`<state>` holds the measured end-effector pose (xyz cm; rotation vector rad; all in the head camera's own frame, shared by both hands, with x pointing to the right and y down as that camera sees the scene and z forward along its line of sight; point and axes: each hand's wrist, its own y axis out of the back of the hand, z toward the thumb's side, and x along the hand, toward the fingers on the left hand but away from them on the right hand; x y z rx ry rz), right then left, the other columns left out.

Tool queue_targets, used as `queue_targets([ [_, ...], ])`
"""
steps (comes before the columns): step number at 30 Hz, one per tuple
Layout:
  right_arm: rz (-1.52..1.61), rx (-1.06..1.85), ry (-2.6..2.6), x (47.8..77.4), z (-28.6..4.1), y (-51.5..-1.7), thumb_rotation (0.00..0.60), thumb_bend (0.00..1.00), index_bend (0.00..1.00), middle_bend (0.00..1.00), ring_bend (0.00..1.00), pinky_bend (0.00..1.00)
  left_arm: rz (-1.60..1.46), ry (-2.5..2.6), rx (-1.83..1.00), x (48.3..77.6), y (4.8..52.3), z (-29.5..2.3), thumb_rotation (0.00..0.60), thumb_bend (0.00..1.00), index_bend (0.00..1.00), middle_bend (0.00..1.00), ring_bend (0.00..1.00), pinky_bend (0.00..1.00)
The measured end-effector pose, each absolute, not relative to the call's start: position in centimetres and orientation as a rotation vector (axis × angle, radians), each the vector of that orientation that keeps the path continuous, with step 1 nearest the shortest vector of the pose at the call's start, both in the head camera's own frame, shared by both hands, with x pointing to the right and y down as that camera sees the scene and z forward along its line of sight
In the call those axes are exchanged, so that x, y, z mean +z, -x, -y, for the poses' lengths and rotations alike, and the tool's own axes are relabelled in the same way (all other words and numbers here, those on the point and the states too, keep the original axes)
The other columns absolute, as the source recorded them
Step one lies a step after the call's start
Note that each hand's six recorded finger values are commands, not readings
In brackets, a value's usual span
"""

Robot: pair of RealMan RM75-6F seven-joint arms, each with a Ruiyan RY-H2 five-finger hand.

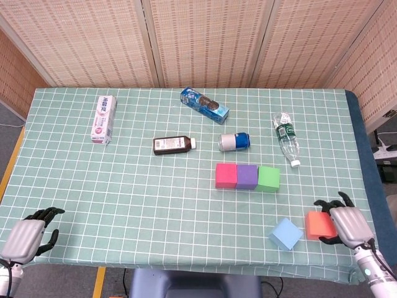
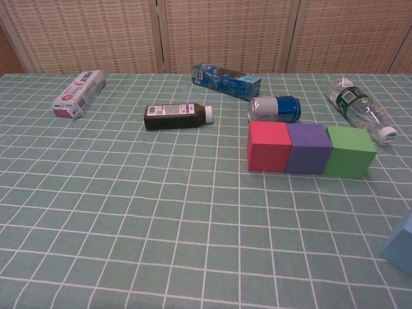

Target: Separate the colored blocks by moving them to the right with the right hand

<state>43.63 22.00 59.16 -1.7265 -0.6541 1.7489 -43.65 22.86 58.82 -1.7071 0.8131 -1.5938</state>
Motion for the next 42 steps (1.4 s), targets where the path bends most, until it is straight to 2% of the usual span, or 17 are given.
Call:
queue_targets([
  [6,0.605,1.819,1.668,59.3,-22.6,-44.6,0.600,0.02,0.24,0.58,0.26,0.05,-0.821,1.706,-1.591,58.7,43.7,-22.8,0.600,0.53,0.27,0.26,0.27,0.44],
  [9,0.583,1.854,1.636,59.5,-22.7,-45.0,0.600,0.02,0.22,0.55,0.22,0.05,-0.820,1.708,-1.594,58.8,43.8,-22.8,0.600,0.53,0.27,0.26,0.27,0.44],
  [14,0.535,1.887,1.618,59.7,-23.1,-45.2,0.600,0.02,0.11,0.31,0.03,0.04,-0.815,1.711,-1.593,58.8,43.7,-22.8,0.600,0.53,0.27,0.26,0.27,0.44],
  [17,0.512,1.894,1.612,59.7,-23.1,-45.3,0.600,0.02,0.03,0.14,0.00,0.04,-0.814,1.710,-1.595,58.8,43.7,-22.9,0.600,0.53,0.27,0.26,0.27,0.44],
  [20,0.510,1.891,1.610,59.6,-23.0,-45.3,0.600,0.01,0.00,0.03,0.00,0.04,-0.814,1.711,-1.596,58.9,43.7,-22.9,0.600,0.53,0.27,0.26,0.27,0.44],
  [26,0.552,1.848,1.648,59.4,-22.8,-44.6,0.600,0.00,0.00,0.00,0.00,0.02,-0.809,1.713,-1.595,58.9,43.6,-22.9,0.600,0.53,0.27,0.26,0.27,0.44],
  [34,0.837,1.619,1.745,59.7,-20.4,-42.2,0.600,0.00,0.00,0.00,0.00,0.02,-0.796,1.720,-1.592,59.1,43.4,-22.9,0.600,0.53,0.27,0.26,0.27,0.44],
  [42,0.892,1.483,1.794,63.7,-16.3,-39.8,0.600,0.00,0.01,0.01,0.00,0.02,-0.796,1.715,-1.597,59.1,43.5,-22.9,0.600,0.53,0.27,0.26,0.27,0.44],
])
